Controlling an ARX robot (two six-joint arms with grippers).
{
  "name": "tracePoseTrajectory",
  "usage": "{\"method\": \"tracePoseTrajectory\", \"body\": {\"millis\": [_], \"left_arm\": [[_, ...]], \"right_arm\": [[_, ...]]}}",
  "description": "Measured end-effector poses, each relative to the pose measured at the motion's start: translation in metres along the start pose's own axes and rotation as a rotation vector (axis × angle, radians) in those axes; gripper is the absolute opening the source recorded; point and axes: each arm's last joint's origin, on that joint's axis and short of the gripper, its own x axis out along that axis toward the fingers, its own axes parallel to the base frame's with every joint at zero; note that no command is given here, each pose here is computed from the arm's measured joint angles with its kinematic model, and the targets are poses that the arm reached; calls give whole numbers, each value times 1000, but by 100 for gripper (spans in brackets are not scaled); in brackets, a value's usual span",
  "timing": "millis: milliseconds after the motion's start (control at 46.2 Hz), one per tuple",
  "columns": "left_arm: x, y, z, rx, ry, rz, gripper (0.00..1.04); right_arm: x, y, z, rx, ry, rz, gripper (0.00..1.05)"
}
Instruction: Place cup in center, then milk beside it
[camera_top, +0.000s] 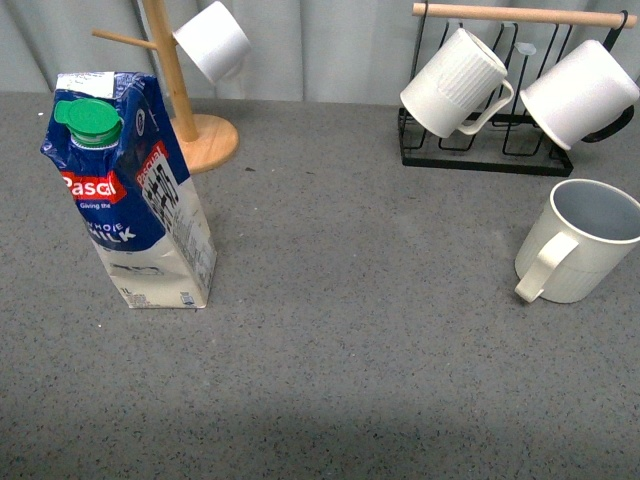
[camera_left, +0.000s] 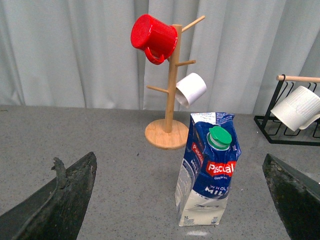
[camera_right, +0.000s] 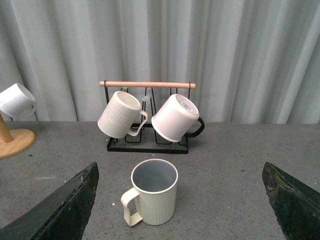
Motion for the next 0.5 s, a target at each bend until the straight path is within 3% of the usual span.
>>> {"method": "tracePoseTrajectory", "body": {"millis": [498], "left_arm": [[0, 0, 0, 0, 0, 0, 98]], "right_arm": [[0, 0, 0, 0, 0, 0, 96]]}}
